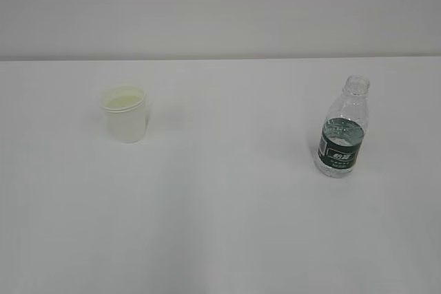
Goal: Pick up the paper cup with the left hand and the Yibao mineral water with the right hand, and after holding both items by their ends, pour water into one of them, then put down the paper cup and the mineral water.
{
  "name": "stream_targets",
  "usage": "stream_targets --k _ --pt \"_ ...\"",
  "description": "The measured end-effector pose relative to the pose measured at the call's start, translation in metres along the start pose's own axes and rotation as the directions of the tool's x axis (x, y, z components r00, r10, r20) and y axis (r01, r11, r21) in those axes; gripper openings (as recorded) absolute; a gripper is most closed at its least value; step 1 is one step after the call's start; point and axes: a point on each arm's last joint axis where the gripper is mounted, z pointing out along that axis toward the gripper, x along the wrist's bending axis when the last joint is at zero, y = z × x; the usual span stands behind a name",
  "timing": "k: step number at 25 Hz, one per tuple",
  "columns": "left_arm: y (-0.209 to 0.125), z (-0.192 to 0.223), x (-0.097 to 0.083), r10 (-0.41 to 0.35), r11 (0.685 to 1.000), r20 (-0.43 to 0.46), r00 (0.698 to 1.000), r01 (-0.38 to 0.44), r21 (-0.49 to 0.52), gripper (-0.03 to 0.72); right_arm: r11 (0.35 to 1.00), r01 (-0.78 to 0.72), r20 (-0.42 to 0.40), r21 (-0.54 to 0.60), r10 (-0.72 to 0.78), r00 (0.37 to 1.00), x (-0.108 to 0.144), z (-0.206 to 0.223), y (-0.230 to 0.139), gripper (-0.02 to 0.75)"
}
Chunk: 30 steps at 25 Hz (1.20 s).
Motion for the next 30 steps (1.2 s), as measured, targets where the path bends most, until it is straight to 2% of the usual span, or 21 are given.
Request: stream_targets --k 20,30 --pt "-0.0002 0.0004 0.0001 0.000 1.000 0.000 1.000 0.000 0.001 0.240 1.000 -0.014 -0.009 -0.010 0.014 1.000 0.0020 0.0004 0.0008 0.501" --pt "-0.0002 0.0004 0.0001 0.000 1.000 0.000 1.000 0.000 0.001 0.240 0.995 -0.099 0.128 -0.013 0.100 0.987 0.0044 -0.0003 0.0007 0.500"
